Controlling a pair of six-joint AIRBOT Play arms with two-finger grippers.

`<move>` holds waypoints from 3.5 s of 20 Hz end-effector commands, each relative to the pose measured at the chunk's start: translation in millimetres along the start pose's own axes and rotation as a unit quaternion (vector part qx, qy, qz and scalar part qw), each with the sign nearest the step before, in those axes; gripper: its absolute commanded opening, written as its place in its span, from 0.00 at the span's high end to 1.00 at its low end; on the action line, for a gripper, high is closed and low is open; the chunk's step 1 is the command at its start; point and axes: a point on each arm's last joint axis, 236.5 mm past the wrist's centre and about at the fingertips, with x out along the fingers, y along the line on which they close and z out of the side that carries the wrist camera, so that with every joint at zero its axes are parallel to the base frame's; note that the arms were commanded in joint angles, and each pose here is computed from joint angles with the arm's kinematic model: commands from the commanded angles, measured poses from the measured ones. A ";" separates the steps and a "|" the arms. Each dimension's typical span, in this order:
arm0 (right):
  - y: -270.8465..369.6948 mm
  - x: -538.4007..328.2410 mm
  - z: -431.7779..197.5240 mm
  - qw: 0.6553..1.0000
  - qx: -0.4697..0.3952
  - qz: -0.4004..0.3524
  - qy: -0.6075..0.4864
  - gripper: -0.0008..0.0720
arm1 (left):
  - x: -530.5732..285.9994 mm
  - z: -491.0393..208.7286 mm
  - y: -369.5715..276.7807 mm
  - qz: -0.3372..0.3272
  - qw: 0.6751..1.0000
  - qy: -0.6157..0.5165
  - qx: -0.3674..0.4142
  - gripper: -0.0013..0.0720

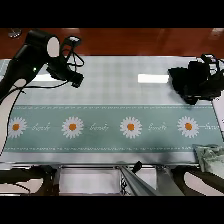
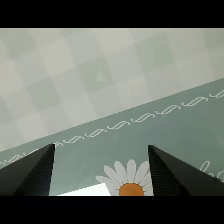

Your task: Fold the shirts.

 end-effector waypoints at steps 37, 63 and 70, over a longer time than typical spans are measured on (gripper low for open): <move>-160.2 -6.3 156.2 0.939 0.229 -0.041 -0.255 0.15 | 35.0 20.4 25.5 0.008 1.000 -0.017 -0.004 0.01; -23.1 -283.6 208.3 0.867 0.018 0.061 -0.494 0.94 | -97.5 51.4 -6.8 -0.085 0.986 -0.144 -0.024 0.01; 35.3 -486.3 71.0 0.756 -0.035 0.085 -0.648 0.94 | -379.2 17.2 -3.9 -0.108 0.878 -0.465 -0.027 0.01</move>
